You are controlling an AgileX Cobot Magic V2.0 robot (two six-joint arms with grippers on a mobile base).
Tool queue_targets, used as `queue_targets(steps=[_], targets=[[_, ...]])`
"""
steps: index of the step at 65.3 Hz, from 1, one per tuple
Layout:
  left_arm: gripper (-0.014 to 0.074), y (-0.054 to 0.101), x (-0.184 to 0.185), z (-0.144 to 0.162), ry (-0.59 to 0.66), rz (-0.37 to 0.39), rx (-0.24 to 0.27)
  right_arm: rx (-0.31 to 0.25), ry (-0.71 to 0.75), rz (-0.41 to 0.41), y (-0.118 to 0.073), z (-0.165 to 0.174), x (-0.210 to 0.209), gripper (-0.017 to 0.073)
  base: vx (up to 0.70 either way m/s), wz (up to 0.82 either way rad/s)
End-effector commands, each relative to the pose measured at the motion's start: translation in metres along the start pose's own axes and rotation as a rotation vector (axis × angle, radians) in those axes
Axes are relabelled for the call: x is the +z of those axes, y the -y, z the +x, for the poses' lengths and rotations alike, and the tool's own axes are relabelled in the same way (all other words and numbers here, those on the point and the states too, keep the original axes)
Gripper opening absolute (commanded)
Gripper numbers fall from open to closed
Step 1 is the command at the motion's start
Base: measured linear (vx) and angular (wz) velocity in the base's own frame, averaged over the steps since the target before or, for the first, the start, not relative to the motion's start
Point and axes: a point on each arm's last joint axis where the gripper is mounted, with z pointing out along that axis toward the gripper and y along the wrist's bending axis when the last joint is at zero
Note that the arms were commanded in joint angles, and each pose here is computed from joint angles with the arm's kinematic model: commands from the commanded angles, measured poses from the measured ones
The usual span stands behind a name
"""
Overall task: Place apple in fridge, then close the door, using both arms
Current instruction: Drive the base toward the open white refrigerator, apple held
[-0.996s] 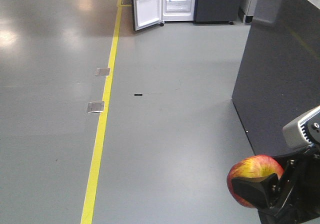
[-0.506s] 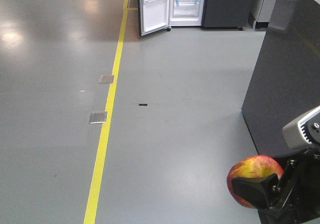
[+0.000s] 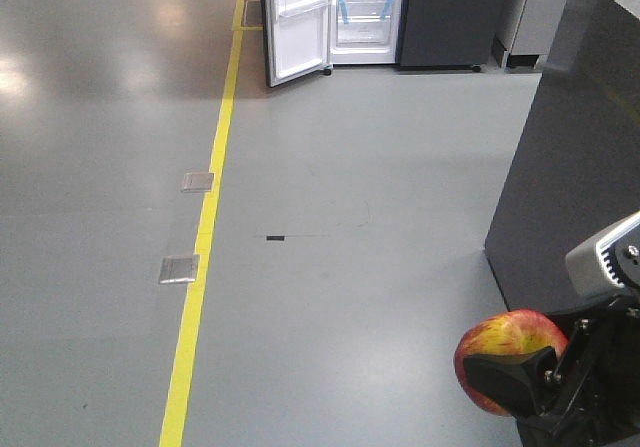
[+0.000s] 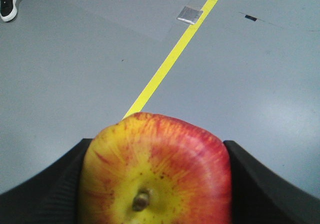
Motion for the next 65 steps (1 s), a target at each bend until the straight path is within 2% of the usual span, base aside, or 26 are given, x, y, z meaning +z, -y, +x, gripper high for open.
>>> queue_targets(steps=[1, 65], targets=[[-0.0006, -0.0002, -0.0004, 0.0021, 0.059, 0.009, -0.011, -0.002, 0.097, 0.002, -0.0016, -0.0129, -0.0078, 0.0223, 0.33, -0.04], [-0.0006, -0.0002, -0.0004, 0.0021, 0.059, 0.009, -0.011, -0.002, 0.097, 0.002, -0.0016, -0.0129, -0.0078, 0.0223, 0.33, 0.01]])
